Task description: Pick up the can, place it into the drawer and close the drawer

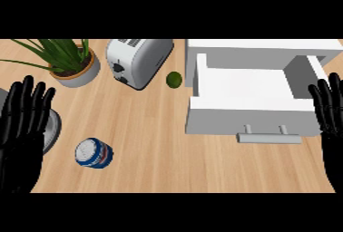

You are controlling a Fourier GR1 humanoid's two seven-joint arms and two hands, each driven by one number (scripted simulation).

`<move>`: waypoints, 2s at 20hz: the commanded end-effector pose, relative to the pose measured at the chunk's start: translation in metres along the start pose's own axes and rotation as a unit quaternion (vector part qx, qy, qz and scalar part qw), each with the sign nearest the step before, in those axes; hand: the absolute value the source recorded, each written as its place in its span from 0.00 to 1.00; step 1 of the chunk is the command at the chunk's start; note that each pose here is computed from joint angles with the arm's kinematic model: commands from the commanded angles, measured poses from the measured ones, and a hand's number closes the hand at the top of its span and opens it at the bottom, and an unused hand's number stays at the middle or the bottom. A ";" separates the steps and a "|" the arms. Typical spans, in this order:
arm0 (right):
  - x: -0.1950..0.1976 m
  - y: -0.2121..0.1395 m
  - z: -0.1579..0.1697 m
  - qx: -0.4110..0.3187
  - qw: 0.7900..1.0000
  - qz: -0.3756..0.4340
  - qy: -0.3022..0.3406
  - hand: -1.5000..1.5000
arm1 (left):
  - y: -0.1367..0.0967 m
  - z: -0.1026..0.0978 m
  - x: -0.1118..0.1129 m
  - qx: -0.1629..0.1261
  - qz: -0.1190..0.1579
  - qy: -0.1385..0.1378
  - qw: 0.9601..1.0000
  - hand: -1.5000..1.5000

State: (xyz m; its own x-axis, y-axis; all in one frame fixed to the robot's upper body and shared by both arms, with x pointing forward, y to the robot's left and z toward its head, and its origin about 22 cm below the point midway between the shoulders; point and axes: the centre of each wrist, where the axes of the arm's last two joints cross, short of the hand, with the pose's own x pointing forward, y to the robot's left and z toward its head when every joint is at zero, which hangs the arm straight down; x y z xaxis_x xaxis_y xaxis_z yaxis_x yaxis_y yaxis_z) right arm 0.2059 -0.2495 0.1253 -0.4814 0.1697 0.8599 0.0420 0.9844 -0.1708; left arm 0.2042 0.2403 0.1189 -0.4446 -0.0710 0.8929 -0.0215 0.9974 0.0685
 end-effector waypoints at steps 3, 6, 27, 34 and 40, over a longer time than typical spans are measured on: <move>0.001 -0.001 -0.016 -0.005 1.000 -0.003 -0.016 0.00 | -0.014 0.018 0.022 -0.037 0.018 -0.037 0.998 0.00; 0.014 -0.006 -0.019 -0.011 0.999 -0.022 -0.039 0.00 | -0.013 0.021 0.024 -0.087 0.043 -0.055 0.994 0.00; -0.035 -0.032 0.051 -0.043 0.987 -0.026 0.149 0.00 | -0.003 0.064 0.036 0.003 -0.011 0.185 0.983 0.00; -0.025 -0.029 0.036 -0.056 0.987 -0.025 0.146 0.00 | 0.001 0.035 0.006 0.013 -0.009 0.185 0.983 0.00; -0.020 -0.036 0.056 -0.059 0.987 -0.020 0.147 0.00 | 0.020 0.044 -0.025 0.019 -0.019 0.196 0.980 0.00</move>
State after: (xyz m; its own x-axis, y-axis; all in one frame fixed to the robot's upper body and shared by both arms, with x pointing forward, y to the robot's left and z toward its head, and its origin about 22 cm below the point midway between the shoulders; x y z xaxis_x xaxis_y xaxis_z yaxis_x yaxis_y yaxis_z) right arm 0.1661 -0.2864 0.0825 -0.2057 0.1175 0.9715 0.1185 0.9884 -0.0945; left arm 0.1635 0.2470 0.0939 -0.0731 -0.0915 0.9931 -0.0571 0.9945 0.0874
